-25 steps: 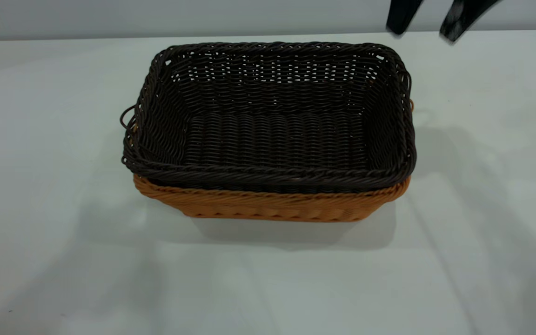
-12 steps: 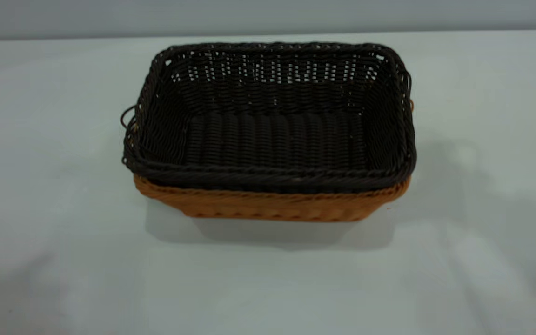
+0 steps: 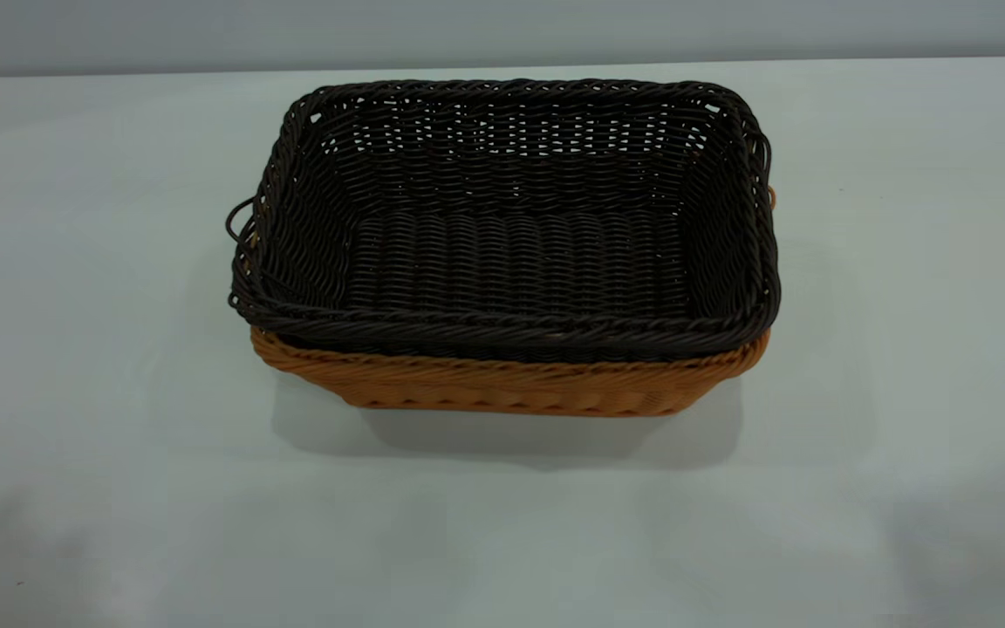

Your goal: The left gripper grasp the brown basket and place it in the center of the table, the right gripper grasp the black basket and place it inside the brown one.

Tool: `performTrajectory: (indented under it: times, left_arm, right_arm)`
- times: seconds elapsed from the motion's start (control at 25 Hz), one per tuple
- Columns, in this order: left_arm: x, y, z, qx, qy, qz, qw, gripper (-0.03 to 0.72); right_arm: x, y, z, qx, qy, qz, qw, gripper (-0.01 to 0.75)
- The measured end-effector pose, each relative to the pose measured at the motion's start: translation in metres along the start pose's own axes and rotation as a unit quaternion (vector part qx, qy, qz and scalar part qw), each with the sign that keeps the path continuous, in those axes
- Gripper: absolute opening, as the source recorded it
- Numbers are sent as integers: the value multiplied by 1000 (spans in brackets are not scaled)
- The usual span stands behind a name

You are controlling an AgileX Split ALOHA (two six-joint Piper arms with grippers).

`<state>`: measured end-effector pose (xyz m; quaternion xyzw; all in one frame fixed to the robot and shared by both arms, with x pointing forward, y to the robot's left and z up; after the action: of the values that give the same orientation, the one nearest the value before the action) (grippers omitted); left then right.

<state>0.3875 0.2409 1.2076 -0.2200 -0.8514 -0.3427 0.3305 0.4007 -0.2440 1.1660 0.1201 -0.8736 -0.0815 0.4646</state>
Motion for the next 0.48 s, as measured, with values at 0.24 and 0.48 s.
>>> performTrajectory:
  times: [0.24, 0.48]
  left_arm:
    - [-45, -28, 27, 79, 89, 46, 992, 383]
    - [-80, -59, 59, 100, 171, 100, 975, 383]
  right_arm:
    - [-18, -34, 70, -2, 36, 77, 996, 565]
    - [-34, -56, 133, 6, 23, 98, 995, 565]
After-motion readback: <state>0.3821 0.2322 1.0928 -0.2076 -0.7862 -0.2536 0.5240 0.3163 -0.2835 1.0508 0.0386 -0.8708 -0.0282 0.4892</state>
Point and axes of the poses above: a point on each arm's last joint axis where the gripper is mounted, x pointing back along that axis away from the gripper, y along the wrist's bending axis when the last joint is at zero, z = x × y, the point moved 2 cm from there along -x, pointing out along that axis toward the gripper, and after that the axes turned 13 degrees about -x, right-handed, at the moved point
